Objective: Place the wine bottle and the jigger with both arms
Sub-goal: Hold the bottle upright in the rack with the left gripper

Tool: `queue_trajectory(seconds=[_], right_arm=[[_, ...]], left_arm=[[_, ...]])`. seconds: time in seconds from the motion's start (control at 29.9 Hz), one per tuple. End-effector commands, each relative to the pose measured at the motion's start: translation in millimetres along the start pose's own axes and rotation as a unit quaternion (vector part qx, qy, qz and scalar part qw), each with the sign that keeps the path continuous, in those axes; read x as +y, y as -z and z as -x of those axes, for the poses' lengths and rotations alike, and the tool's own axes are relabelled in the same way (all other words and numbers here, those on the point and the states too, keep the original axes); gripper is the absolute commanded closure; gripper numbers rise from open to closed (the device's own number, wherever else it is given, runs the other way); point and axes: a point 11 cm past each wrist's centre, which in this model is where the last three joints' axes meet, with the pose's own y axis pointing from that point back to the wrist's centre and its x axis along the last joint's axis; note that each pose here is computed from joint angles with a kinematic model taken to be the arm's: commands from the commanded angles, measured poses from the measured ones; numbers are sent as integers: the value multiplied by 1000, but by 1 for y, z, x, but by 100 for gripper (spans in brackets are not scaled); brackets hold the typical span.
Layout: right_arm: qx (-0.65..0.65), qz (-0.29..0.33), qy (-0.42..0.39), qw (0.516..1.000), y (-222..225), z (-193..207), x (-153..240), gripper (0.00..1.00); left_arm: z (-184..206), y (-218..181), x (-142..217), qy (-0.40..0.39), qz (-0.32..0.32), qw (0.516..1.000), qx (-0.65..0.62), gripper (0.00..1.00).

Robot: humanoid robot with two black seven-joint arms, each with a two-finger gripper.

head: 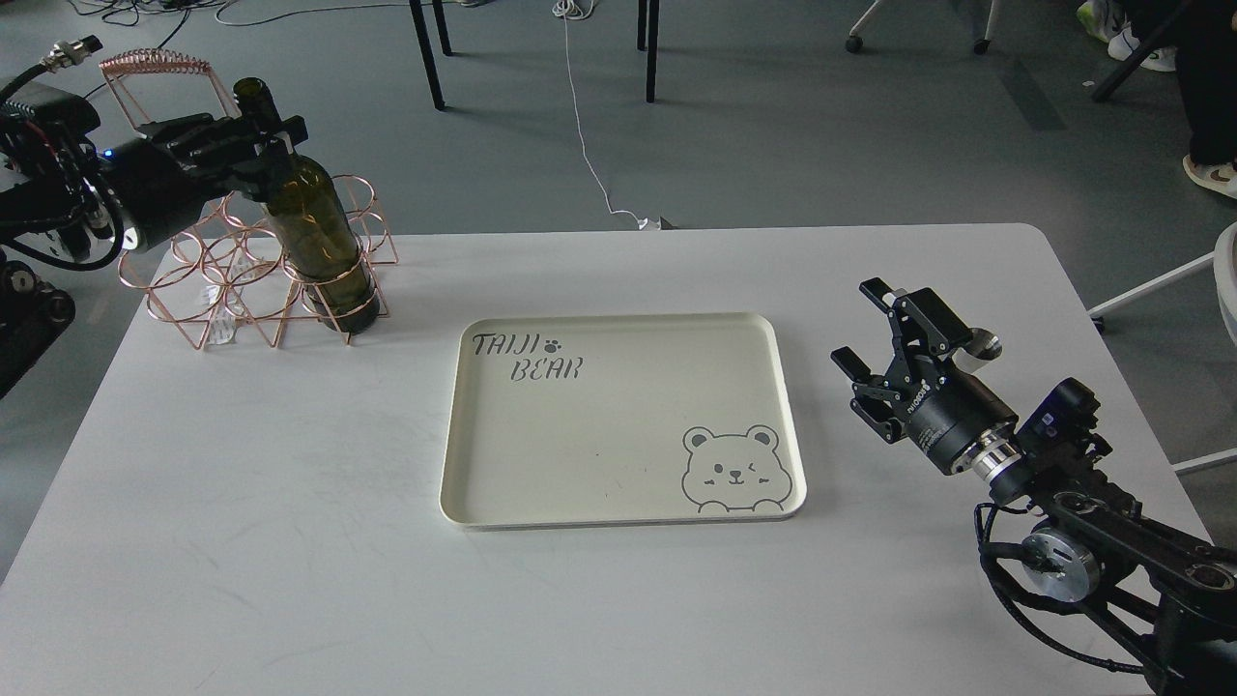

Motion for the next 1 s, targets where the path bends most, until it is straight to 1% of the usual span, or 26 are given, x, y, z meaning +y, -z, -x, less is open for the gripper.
queue_trajectory(seconds=[0.0, 0.03, 0.07, 0.13, 0.17, 0.3, 0.37, 0.4, 0.43, 0.47, 0.5, 0.54, 0.84, 0.94, 0.97], right_arm=[[-1, 0, 0, 1000, 0, 1, 0, 1], [-1, 0, 0, 1000, 0, 1, 0, 1], [-1, 0, 0, 1000, 0, 1, 0, 1], [-1, 0, 0, 1000, 0, 1, 0, 1], [-1, 0, 0, 1000, 0, 1, 0, 1], [-1, 0, 1, 1000, 0, 1, -1, 1], [-1, 0, 1, 1000, 0, 1, -1, 1], [-1, 0, 1, 1000, 0, 1, -1, 1], [-1, 0, 1, 1000, 0, 1, -1, 1], [-1, 0, 1, 1000, 0, 1, -1, 1], [-1, 0, 1, 1000, 0, 1, -1, 1], [-1, 0, 1, 1000, 0, 1, -1, 1], [-1, 0, 1, 1000, -1, 1, 0, 1], [-2, 0, 1, 1000, -1, 2, -1, 1], [-2, 0, 1, 1000, -1, 2, -1, 1]], left_arm=[[-1, 0, 0, -1, 0, 1000, 0, 27], [-1, 0, 0, -1, 0, 1000, 0, 33], [-1, 0, 0, -1, 0, 1000, -1, 47], [0, 0, 0, 1, 0, 1000, -2, 88], [0, 0, 0, 3, 0, 1000, -3, 97], [1, 0, 0, 4, 0, 1000, -5, 98], [1, -1, -1, 3, 1, 1000, -4, 97], [1, -1, -1, 2, 1, 1000, -2, 91], [2, -3, -2, 1, 3, 1000, -1, 77], [2, -4, -4, 0, 5, 1000, 0, 59], [2, -5, -5, 0, 6, 1000, 2, 37], [2, -4, -4, -1, 5, 1000, 2, 31], [-1, 5, -2, -6, -9, 1000, 8, 23], [-4, 10, -1, -9, -17, 1000, 9, 24], [-5, 11, -1, -10, -19, 1000, 11, 28]])
